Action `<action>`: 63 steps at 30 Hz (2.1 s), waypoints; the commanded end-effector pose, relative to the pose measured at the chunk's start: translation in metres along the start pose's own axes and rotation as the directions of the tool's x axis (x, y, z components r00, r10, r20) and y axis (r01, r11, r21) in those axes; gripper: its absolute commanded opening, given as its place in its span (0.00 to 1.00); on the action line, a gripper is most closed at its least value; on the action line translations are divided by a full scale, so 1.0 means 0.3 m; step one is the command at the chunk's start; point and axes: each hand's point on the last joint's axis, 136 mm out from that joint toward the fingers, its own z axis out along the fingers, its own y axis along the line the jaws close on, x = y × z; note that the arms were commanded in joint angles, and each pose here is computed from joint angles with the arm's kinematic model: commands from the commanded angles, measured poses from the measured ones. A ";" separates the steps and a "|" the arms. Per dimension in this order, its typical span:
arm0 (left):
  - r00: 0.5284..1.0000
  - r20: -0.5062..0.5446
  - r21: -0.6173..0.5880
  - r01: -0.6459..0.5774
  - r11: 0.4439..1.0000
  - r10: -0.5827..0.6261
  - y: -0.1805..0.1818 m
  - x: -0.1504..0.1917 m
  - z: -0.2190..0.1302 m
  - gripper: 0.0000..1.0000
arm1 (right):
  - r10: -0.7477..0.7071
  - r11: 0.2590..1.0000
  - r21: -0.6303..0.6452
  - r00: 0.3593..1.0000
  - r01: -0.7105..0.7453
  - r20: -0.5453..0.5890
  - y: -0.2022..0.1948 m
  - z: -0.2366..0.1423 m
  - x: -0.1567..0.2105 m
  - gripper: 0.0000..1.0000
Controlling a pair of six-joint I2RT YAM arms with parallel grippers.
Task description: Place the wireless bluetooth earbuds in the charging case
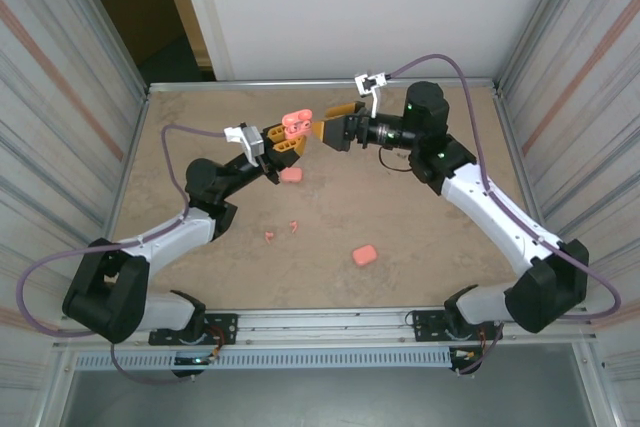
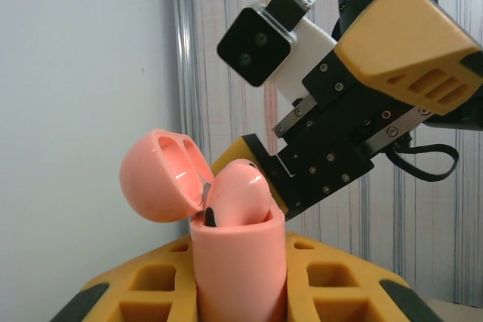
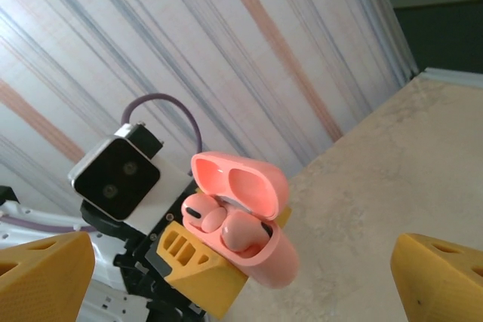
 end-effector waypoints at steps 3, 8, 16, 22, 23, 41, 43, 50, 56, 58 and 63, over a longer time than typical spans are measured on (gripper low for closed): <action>0.997 0.064 0.042 -0.040 0.998 0.038 -0.024 -0.075 0.020 0.00 | -0.051 0.991 -0.127 0.999 0.051 0.008 0.109 0.028 -0.057 0.99; 0.998 0.060 0.041 -0.037 0.998 0.035 -0.021 -0.069 0.020 0.00 | -0.053 0.987 -0.149 0.999 0.052 -0.007 0.115 0.053 -0.056 0.99; 0.998 0.060 0.044 -0.036 0.998 0.034 -0.023 -0.072 0.022 0.00 | -0.060 0.984 -0.171 0.998 0.056 -0.015 0.124 0.069 -0.057 0.99; 0.998 0.059 0.039 -0.035 0.999 0.033 -0.020 -0.069 0.022 0.00 | -0.059 0.982 -0.182 0.998 0.053 -0.027 0.127 0.078 -0.044 0.99; 0.998 0.057 0.035 -0.034 0.999 0.032 -0.017 -0.066 0.022 0.00 | -0.059 0.981 -0.185 0.998 0.053 -0.029 0.129 0.080 -0.043 0.99; 0.998 0.055 0.010 -0.029 1.000 0.029 -0.003 -0.060 0.020 0.00 | -0.106 0.967 -0.235 0.994 0.099 -0.018 0.180 0.075 -0.051 0.99; 0.998 0.053 0.008 -0.028 1.000 0.028 -0.002 -0.058 0.020 0.00 | -0.112 0.965 -0.242 0.994 0.105 -0.017 0.186 0.073 -0.050 0.99; 0.998 0.052 0.002 -0.026 1.000 0.026 0.002 -0.057 0.020 0.00 | -0.133 0.959 -0.256 0.991 0.125 -0.017 0.206 0.059 -0.038 0.99; 0.998 0.049 -0.001 -0.026 1.000 0.026 0.004 -0.053 0.020 0.00 | -0.154 0.955 -0.257 0.988 0.146 -0.009 0.219 0.044 -0.020 0.99; 0.998 0.050 -0.002 -0.025 1.000 0.025 0.004 -0.054 0.020 0.00 | -0.157 0.956 -0.254 0.988 0.150 -0.009 0.219 0.038 -0.014 0.99; 0.999 0.046 -0.006 -0.020 1.000 0.021 0.008 -0.052 0.021 0.00 | -0.170 0.955 -0.246 0.985 0.165 -0.001 0.222 0.026 -0.008 0.99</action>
